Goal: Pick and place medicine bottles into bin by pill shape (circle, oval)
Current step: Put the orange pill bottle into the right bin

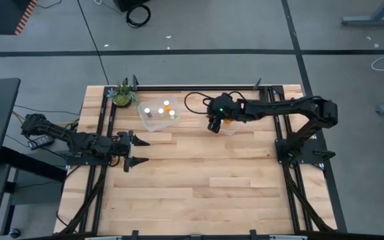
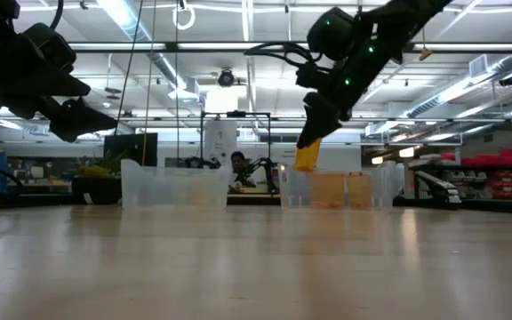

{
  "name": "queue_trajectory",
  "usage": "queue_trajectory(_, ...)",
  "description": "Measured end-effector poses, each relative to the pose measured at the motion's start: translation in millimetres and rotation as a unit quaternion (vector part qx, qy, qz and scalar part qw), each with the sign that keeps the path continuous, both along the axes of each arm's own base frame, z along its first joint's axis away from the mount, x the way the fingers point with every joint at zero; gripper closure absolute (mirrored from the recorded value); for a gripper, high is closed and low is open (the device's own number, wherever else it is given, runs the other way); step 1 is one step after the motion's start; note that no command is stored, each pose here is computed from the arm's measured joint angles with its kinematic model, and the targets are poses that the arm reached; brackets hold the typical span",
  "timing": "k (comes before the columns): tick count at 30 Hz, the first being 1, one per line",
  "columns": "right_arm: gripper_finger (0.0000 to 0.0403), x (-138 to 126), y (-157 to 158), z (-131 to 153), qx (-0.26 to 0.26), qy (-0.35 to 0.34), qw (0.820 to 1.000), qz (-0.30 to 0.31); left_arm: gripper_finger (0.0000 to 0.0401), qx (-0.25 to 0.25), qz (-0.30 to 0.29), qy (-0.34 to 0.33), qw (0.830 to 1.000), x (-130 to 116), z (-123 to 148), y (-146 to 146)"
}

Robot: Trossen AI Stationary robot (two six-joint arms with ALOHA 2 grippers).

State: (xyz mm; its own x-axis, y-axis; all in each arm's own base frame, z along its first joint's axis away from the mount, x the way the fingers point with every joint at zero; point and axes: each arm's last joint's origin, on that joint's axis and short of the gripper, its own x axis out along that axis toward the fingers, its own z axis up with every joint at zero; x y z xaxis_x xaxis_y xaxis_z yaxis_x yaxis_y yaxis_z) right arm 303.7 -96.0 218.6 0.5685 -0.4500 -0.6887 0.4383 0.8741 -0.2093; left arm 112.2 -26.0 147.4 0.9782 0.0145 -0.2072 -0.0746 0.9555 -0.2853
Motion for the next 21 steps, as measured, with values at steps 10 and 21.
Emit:
queue_trajectory(10, 0.0176, -3.2, 5.5, -19.2, 0.024, -0.037, 0.998, 0.037, 0.0032, 0.0, 0.0, 0.0, 1.0, 0.0, 0.0, 0.0)
queue_trajectory(21, 0.0176, -1.3, 8.0, -14.8, 0.026, -0.03, 0.999, 0.005, 0.0032, 0.003, -0.001, 0.0, 1.0, 0.0, 0.0, 0.0)
